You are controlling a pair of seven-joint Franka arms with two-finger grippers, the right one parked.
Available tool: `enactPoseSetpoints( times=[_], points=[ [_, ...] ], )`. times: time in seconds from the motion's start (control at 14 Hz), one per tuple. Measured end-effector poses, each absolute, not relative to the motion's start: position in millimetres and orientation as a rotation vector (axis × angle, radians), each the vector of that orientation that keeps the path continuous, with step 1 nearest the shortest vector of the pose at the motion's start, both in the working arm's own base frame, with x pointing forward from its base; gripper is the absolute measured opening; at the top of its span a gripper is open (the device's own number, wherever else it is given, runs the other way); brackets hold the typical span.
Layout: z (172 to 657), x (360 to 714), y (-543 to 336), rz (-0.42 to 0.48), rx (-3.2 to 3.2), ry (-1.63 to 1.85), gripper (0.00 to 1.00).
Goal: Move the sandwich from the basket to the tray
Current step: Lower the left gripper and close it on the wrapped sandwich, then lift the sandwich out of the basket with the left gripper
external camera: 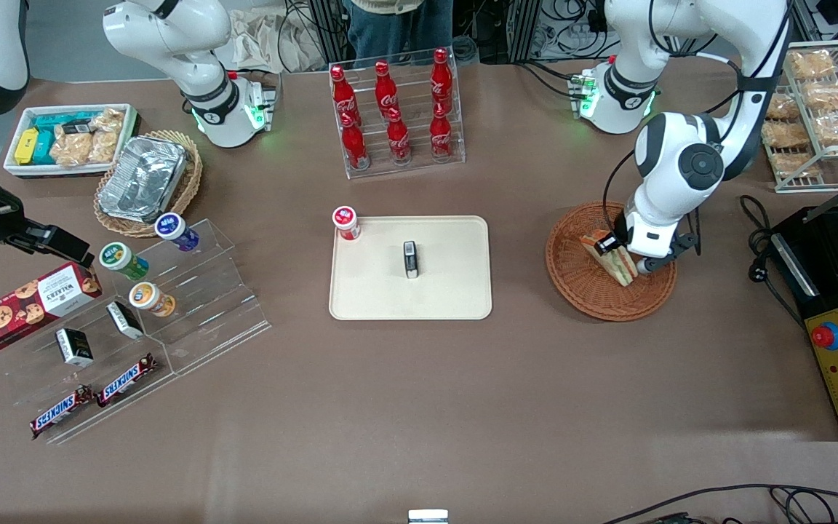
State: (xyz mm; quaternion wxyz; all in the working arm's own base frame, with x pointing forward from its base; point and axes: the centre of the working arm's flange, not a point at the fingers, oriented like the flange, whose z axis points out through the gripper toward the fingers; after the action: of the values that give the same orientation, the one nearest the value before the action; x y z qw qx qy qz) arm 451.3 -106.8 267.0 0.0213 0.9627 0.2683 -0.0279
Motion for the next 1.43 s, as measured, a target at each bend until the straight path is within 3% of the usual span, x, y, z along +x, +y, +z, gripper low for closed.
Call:
enactPoseSetpoints(
  times=[0.07,0.29,0.71,1.0,1.43],
  points=[
    [269,452,-107,-0.080,2.982,0.831,0.38],
    [293,462,-110,-0.070,2.976,0.824,0.18],
    [415,505,-118,-0.139,2.979,0.797,0.18],
    [505,530,-110,-0.066,2.989,0.773,0.15],
    [532,542,-112,-0.070,2.999,0.737,0.15]
  ],
)
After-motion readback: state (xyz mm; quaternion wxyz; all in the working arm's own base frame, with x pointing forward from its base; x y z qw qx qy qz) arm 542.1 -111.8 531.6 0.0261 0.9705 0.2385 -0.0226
